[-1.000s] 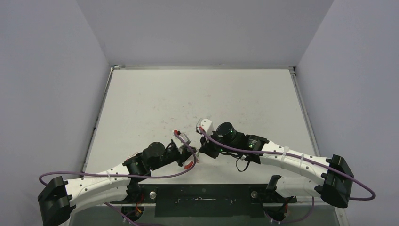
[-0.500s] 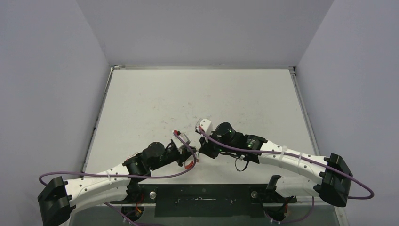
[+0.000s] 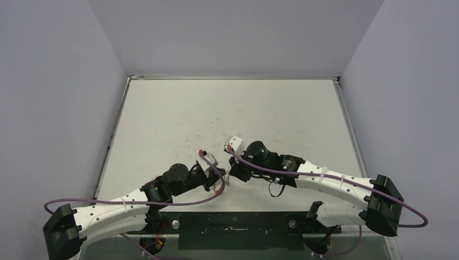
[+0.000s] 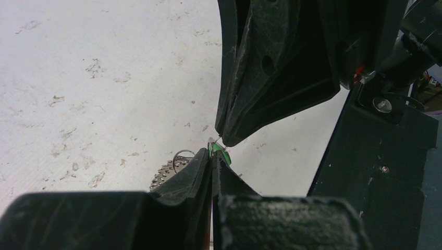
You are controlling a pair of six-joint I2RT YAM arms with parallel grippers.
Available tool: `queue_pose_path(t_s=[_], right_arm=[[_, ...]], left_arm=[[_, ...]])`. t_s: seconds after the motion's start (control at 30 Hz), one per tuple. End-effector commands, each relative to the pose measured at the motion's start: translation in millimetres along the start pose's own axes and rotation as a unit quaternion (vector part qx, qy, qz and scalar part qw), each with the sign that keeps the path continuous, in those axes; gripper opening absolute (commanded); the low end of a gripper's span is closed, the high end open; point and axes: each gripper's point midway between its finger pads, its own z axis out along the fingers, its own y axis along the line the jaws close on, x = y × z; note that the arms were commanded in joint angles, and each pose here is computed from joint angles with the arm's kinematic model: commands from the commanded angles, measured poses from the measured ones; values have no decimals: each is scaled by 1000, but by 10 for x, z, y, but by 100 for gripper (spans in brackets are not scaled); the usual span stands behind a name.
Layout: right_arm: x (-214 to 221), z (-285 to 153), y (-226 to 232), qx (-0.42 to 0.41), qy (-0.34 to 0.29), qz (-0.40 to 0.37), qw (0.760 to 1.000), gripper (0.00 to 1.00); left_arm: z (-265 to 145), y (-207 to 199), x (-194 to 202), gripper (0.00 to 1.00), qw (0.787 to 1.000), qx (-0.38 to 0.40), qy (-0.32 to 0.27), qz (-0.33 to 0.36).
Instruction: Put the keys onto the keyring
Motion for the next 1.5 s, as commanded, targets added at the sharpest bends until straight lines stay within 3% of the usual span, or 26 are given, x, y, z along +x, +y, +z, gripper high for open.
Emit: queue_pose_path(t_s=[0.0,0.87,1.47], right_arm=[[-439,-133,125,-21,-70,-10,997,0],[-573,-179,53,1,-92,-7,996,0],[-304,37,-128,23,-44,22,999,0]], left_arm=[[4,-67,-185,0,999,16,-34,5],[4,-83,-179,0,999,20,-31,6],[-4,-103,-205,0,999,26,-35,9]])
